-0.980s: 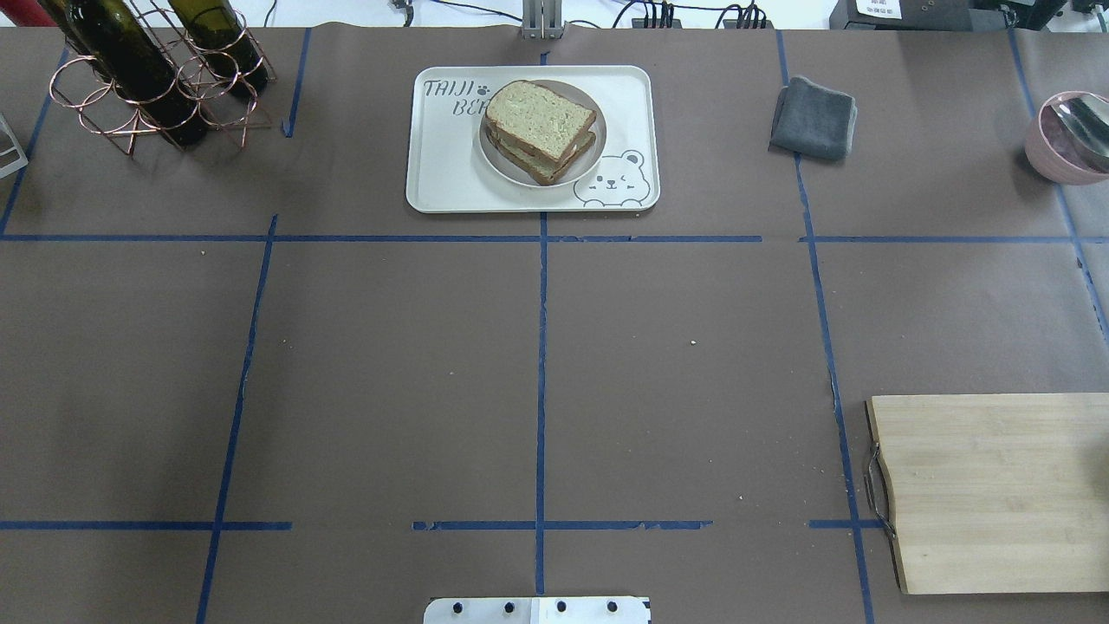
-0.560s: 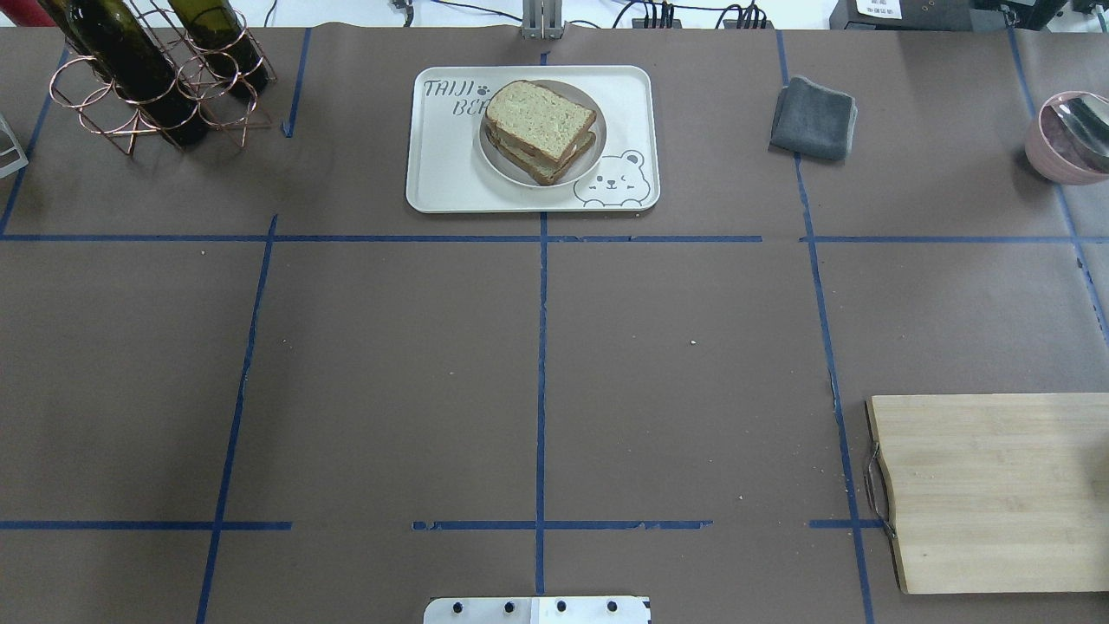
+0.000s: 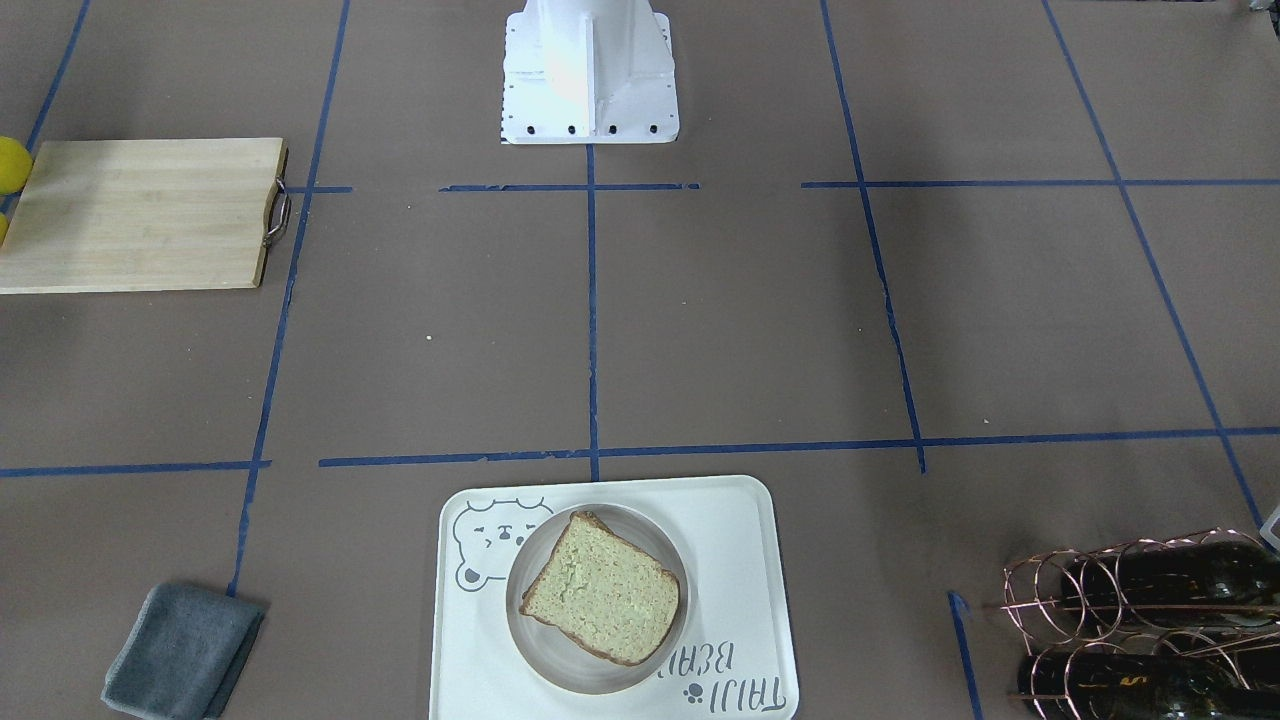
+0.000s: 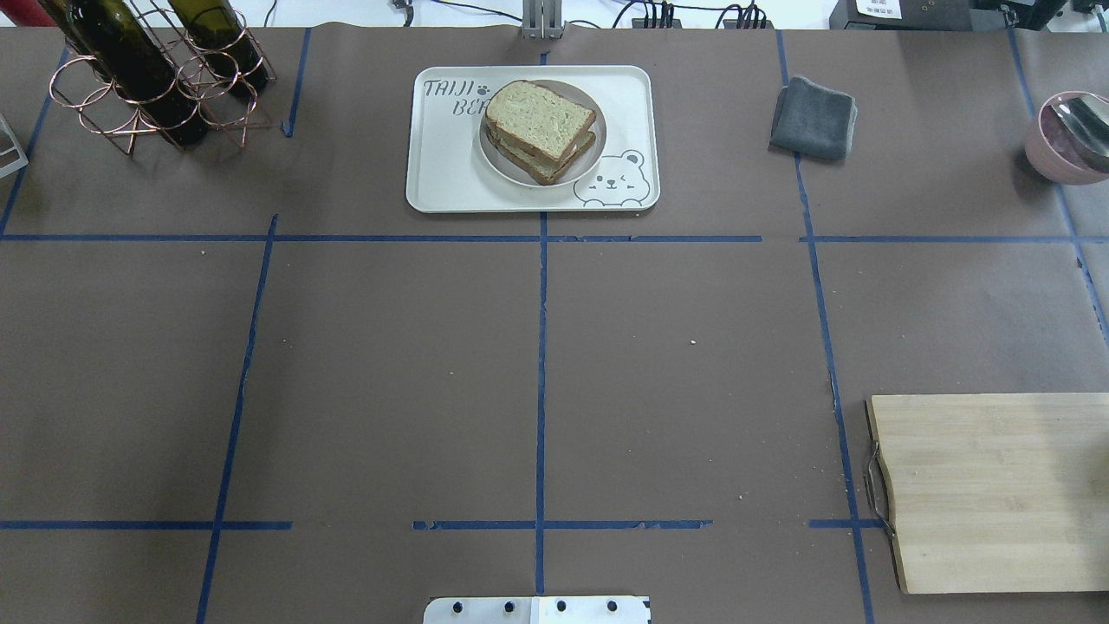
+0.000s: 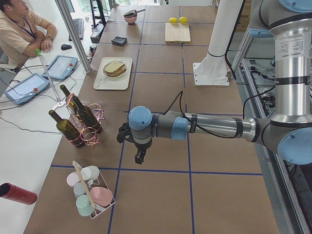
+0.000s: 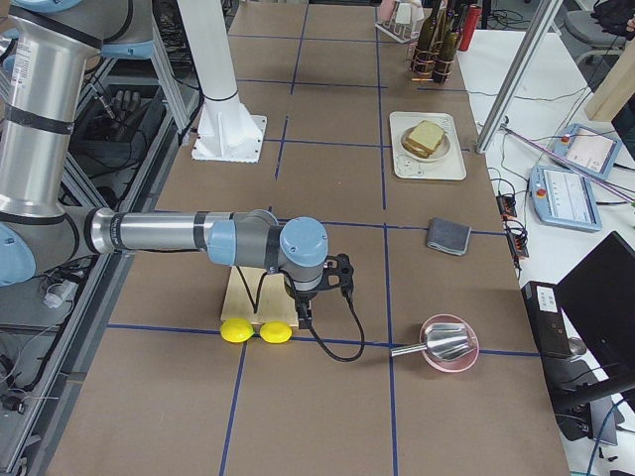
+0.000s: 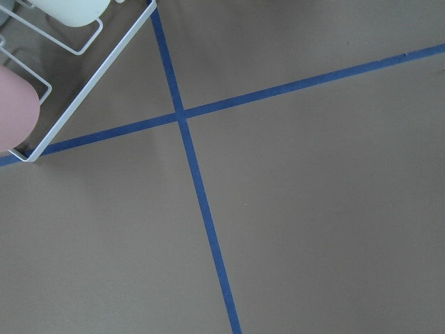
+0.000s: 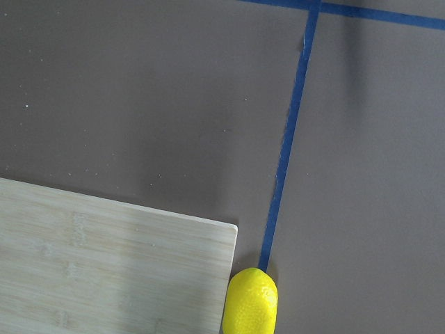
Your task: Make sandwich and place on tray
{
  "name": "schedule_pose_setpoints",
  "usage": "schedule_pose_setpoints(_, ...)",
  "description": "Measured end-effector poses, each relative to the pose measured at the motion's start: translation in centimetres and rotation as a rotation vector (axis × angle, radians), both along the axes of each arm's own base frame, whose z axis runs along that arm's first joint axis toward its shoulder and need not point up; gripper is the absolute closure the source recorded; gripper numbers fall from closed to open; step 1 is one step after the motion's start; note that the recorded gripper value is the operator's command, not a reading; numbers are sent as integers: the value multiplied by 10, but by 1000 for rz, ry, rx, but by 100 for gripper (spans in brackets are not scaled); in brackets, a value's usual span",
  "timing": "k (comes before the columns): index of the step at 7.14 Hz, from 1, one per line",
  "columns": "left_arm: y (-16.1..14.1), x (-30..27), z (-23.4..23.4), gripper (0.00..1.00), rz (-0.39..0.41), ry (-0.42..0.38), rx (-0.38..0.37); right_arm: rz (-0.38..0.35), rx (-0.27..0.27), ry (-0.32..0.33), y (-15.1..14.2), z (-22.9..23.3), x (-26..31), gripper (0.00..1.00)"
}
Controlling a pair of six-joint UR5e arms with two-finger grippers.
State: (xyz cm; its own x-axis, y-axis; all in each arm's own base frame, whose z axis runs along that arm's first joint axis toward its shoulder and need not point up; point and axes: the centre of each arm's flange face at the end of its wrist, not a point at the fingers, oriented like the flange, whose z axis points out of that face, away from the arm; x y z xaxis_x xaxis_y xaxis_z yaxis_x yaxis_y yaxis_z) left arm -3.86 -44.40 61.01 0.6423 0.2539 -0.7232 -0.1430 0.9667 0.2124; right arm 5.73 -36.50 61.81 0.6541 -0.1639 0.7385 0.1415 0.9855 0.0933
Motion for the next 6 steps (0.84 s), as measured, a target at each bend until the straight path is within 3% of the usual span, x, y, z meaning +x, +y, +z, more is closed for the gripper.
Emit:
schedule_pose_setpoints(2,13,-1,3,0,-1,4,-8,13,14,48,-3,-7,10,0)
schedule_pose_setpoints(6,23,-4,4,0,-4,-7,-14,16,15,61,-4,-8,12,0)
